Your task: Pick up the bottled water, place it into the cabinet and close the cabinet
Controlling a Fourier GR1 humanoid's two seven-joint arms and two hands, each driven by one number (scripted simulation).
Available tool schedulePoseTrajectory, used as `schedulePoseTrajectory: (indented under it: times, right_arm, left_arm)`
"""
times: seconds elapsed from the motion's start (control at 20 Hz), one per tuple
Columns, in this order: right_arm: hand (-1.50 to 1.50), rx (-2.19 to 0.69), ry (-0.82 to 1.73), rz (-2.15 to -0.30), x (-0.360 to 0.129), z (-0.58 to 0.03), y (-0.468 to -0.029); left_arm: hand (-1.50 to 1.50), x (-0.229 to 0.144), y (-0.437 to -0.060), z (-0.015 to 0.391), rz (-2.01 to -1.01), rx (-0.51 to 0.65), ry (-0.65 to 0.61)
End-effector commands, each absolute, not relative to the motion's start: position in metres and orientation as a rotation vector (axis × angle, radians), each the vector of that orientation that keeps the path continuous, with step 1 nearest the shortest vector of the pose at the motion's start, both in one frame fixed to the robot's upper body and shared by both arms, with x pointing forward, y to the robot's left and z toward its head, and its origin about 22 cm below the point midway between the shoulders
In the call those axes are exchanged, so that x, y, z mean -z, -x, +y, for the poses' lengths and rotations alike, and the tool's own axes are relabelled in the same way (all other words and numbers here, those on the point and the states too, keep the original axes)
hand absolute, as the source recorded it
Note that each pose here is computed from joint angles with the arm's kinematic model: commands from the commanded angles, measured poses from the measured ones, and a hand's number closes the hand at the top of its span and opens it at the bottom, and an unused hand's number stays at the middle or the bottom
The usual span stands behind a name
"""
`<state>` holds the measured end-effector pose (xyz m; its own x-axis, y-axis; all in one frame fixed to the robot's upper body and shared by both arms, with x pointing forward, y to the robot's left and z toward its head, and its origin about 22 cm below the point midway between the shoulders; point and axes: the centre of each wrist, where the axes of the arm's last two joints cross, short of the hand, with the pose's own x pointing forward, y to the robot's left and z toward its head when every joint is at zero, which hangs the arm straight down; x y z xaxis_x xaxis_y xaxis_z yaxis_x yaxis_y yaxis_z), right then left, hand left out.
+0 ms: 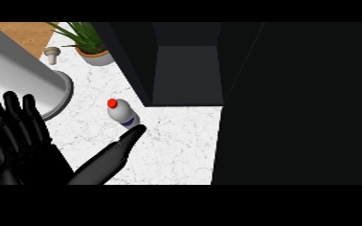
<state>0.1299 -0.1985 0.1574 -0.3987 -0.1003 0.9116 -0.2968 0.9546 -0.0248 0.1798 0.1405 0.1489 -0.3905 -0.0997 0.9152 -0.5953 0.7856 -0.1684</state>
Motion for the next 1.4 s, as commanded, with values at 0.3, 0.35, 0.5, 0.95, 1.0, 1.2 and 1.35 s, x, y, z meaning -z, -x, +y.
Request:
schedulePoseTrajectory:
  times: [0.3, 0.35, 0.5, 0.95, 1.0, 1.2, 1.35]
  right_arm:
    - [-1.5, -0.194, -0.288, -1.993, -0.185, -0.188, -0.099]
    - [-1.5, -0.192, -0.289, -2.012, -0.185, -0.18, -0.095]
    - [-1.5, -0.193, -0.27, -2.003, -0.183, -0.179, -0.104]
    - [-1.5, -0.203, -0.266, -1.994, -0.179, -0.173, -0.103]
    - [-1.5, -0.189, -0.278, -1.998, -0.187, -0.173, -0.099]
    - [-1.5, -0.187, -0.279, -1.999, -0.183, -0.167, -0.093]
    - [-1.5, -0.207, -0.264, -2.006, -0.185, -0.174, -0.095]
  left_arm:
    - [-1.5, -0.171, -0.151, 0.12, -1.864, -0.63, -0.527]
    - [-1.5, -0.185, -0.16, 0.126, -1.87, -0.633, -0.539]
    - [-1.5, -0.173, -0.152, 0.121, -1.831, -0.622, -0.551]
    - [-1.5, -0.18, -0.151, 0.118, -1.777, -0.621, -0.583]
    - [-1.5, -0.181, -0.157, 0.114, -1.801, -0.613, -0.578]
    - [-1.5, -0.166, -0.165, 0.122, -1.745, -0.619, -0.597]
    - [-1.5, -0.147, -0.17, 0.123, -1.731, -0.585, -0.625]
